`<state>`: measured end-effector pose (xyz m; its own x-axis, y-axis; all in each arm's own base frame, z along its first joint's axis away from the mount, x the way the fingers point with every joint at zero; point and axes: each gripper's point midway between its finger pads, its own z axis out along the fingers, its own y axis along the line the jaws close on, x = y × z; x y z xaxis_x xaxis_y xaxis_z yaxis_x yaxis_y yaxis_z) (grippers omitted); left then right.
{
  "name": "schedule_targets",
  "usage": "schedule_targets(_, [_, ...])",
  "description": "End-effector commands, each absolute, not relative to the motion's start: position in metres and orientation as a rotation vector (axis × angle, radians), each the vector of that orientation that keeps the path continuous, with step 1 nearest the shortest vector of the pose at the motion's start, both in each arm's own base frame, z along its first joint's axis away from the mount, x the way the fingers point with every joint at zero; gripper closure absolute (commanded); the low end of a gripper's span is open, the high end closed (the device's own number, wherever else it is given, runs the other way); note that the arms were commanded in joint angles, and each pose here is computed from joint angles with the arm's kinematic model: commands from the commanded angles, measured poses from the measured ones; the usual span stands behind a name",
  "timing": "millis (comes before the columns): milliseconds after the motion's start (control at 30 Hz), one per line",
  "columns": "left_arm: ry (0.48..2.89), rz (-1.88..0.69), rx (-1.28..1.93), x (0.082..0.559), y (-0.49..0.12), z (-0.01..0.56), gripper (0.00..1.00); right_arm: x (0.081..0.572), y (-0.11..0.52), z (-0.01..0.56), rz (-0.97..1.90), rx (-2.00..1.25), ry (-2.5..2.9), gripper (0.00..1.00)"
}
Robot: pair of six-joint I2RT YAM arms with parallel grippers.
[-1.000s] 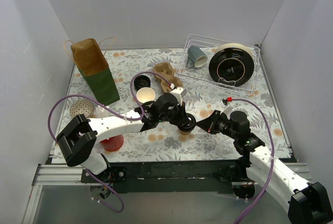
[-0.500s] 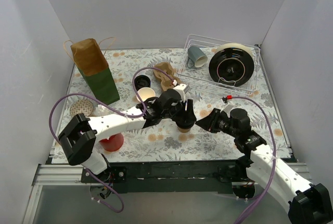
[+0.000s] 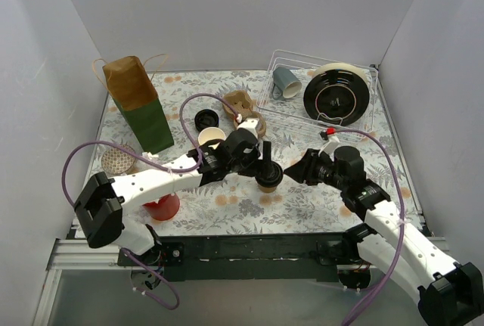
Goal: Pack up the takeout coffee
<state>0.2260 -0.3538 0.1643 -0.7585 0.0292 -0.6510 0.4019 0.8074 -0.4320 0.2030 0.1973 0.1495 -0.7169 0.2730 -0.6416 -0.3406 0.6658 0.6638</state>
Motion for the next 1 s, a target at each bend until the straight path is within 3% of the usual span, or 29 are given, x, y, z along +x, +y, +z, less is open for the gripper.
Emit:
schedule_targets(0, [2.356, -0.646, 0.138, 0.224, -0.316, 0.159, 0.26, 0.215, 0.201, 0.171, 1.011, -0.169, 2.067, 0.56])
schedule_targets(167, [2.368, -0.717, 0.132, 0.219, -0.326, 0.151, 0.28, 0.221, 0.205, 0.176, 1.03, -0.188, 2.073, 0.55])
schedule_targets(967, [2.493, -0.551, 0.083, 0.229, -0.318, 0.092, 0.39, 0.225, 0.199, 0.137, 1.053, -0.119, 2.153, 0.58])
